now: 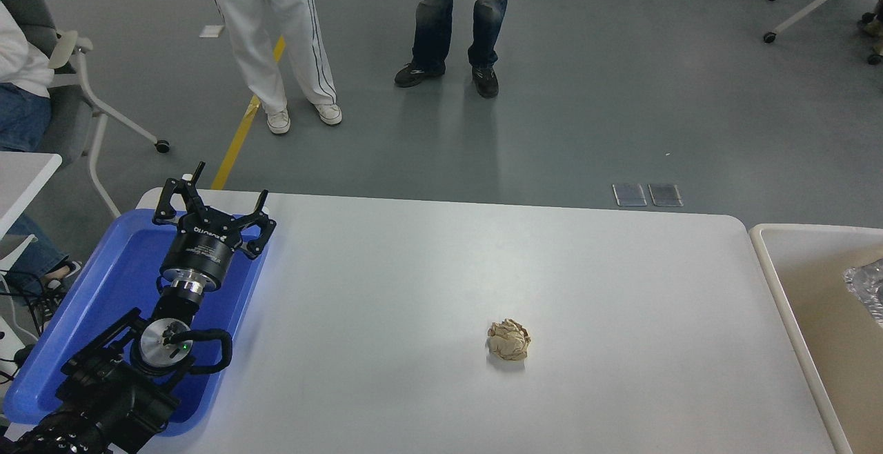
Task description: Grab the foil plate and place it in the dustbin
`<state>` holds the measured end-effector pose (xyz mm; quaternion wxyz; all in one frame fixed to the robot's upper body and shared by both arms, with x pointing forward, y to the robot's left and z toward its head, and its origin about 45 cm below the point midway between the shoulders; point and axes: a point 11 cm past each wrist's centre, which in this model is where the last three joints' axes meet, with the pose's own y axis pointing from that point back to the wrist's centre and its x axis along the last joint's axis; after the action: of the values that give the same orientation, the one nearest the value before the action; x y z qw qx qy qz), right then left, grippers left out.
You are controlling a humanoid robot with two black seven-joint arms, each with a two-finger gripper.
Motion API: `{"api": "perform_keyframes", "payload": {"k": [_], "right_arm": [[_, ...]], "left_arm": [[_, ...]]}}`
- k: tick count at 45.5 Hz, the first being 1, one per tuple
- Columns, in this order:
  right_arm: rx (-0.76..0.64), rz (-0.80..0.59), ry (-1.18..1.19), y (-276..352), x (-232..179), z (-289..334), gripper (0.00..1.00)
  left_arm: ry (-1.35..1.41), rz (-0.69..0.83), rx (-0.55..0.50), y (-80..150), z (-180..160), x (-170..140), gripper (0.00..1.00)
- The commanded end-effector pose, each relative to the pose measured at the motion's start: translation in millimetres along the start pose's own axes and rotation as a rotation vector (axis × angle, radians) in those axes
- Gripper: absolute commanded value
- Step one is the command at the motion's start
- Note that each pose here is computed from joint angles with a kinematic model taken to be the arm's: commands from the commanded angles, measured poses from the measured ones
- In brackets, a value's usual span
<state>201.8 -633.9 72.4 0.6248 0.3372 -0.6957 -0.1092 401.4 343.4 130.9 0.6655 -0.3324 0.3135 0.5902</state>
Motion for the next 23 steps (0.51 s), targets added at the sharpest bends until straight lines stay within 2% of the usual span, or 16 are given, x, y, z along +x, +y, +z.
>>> {"api": "perform_keyframes", "payload": {"k": [1,2,5,9,10,23], "right_arm": [[-0.008,0.008,0.011,0.6,-5.2,2.9,0.37],[-0.008,0.013,0.012,0.4,-4.0,3.2,0.46],[-0.006,0.027,0.013,0.5,-2.4,3.0,0.58],[-0.003,0.046,0.004,0.5,0.7,1.4,0.95],[-0.001,0.048,0.002,0.4,2.0,0.1,0.99],[0.003,0.054,-0.003,0.3,5.7,-2.9,0.99]], "left_arm": [[0.000,0.001,0.001,0.6,-0.3,0.5,1.00],[0.000,0.000,-0.001,0.0,0.2,0.0,1.00],[0.000,0.000,-0.001,0.0,0.2,0.0,1.00],[-0.002,0.000,0.000,0.1,0.6,0.2,1.00],[0.000,0.000,-0.001,0.0,0.2,0.0,1.00],[0.000,0.000,0.000,0.0,-0.1,0.0,1.00]]}}
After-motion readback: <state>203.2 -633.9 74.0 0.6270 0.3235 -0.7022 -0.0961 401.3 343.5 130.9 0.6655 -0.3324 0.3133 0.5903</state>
